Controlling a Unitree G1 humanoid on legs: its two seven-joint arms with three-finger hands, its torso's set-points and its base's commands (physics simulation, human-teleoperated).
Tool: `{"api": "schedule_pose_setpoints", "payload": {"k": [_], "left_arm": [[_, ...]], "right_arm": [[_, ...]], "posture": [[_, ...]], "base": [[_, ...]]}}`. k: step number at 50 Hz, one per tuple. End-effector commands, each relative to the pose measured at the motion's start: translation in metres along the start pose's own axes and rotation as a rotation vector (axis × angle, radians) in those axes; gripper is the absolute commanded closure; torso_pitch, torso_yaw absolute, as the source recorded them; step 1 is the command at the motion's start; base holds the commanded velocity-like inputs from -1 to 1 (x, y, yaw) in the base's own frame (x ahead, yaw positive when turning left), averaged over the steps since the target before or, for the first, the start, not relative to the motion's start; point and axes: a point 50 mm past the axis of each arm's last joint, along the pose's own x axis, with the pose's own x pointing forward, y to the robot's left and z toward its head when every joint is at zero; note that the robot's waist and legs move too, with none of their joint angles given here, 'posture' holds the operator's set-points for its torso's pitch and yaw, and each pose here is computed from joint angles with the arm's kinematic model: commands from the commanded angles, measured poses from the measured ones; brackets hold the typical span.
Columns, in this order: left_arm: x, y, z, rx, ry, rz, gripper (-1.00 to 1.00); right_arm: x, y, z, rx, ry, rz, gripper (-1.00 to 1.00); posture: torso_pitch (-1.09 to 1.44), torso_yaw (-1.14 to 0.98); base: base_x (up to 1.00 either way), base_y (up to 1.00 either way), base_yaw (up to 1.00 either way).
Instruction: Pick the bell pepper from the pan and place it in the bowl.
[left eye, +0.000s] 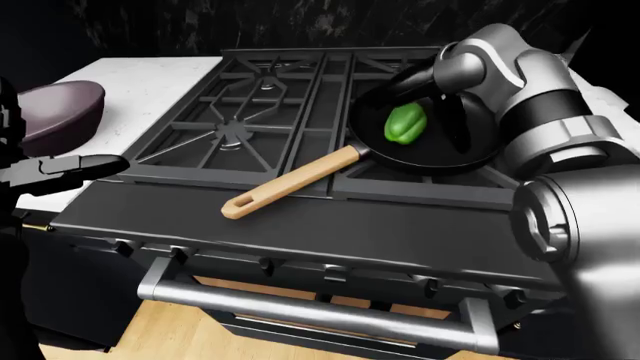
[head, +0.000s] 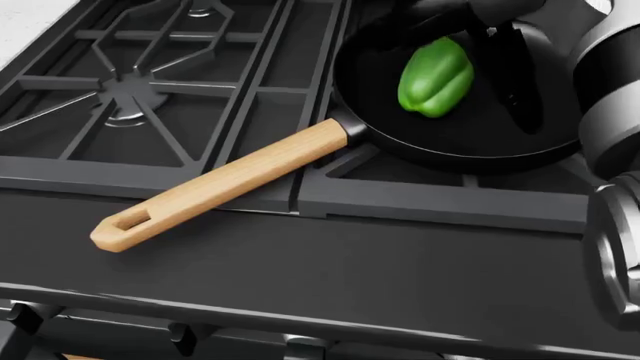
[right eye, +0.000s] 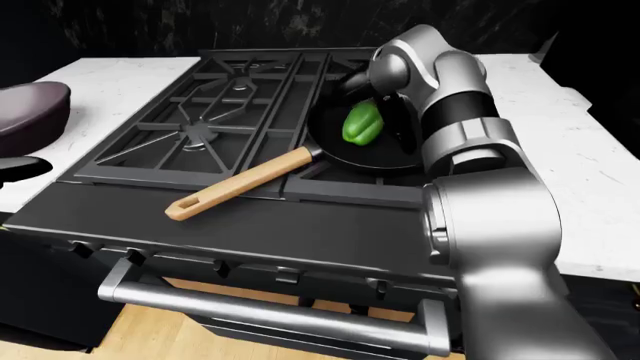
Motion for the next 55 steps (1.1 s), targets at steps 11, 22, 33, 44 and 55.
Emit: {"api": "schedule_pose_setpoints", "payload": {"k": [11, 22, 33, 44, 55], "left_arm": [[0.000, 0.003, 0.017, 0.015, -0.085, 0.009, -1.00], [0.000, 0.003, 0.016, 0.016, -0.086, 0.010, -1.00], [0.000, 0.003, 0.016, 0.015, -0.086, 0.009, -1.00], [0.000, 0.003, 0.018, 0.014, -0.091, 0.009, -1.00], [0.000, 0.002, 0.021, 0.015, -0.095, 0.007, -1.00]], "right_arm": [[-0.009, -0.017, 0.004, -0.009, -0.001, -0.100, -0.97], [-0.002, -0.011, 0.005, -0.015, -0.009, -0.101, 0.18], [-0.004, -0.014, 0.004, 0.002, -0.001, -0.123, 1.00], [-0.015, -0.025, 0.000, 0.000, 0.018, -0.164, 1.00], [-0.039, -0.048, -0.007, 0.068, 0.040, -0.278, 1.00]], "posture": [[0.00, 0.00], [0.00, 0.00], [0.00, 0.00], [0.00, 0.00], [0.00, 0.00]], "base": [[0.00, 0.00, 0.00], [0.00, 0.00, 0.00], [0.00, 0.00, 0.00], [0.00, 0.00, 0.00], [0.00, 0.00, 0.00]]}}
